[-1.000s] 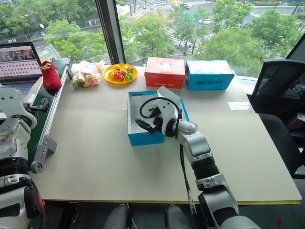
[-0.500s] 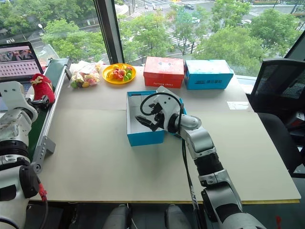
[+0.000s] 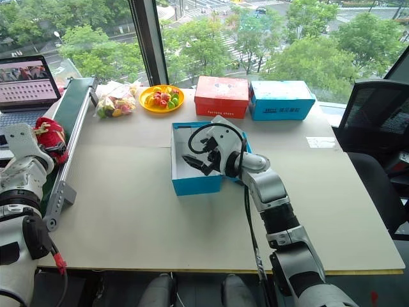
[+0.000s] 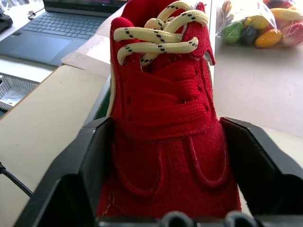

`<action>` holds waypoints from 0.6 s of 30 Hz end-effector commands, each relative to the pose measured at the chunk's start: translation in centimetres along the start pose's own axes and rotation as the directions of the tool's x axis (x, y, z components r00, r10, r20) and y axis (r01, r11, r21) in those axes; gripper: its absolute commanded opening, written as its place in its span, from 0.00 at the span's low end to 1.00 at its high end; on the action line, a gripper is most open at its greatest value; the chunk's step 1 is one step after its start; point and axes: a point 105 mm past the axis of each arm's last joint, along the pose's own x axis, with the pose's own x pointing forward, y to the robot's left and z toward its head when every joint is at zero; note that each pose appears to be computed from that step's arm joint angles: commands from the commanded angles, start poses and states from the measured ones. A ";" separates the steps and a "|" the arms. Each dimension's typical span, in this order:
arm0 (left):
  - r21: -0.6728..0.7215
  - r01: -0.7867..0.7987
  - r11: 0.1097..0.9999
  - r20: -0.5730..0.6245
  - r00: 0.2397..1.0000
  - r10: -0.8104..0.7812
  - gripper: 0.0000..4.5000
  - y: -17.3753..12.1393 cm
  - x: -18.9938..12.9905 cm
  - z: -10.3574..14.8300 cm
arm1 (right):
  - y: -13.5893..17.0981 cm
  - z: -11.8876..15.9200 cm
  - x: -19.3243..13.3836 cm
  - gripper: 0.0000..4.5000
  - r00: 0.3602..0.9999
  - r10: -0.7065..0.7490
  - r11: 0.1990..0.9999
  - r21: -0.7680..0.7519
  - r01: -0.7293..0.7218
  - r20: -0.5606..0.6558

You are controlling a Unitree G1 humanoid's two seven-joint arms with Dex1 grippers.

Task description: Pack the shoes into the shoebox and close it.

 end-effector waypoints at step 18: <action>0.100 0.654 0.750 0.416 0.657 -0.629 0.10 -16.5 -7.4 10.8 | -2.6 6.7 -1.2 1.00 0.960 -0.110 0.953 0.302 0.027 0.259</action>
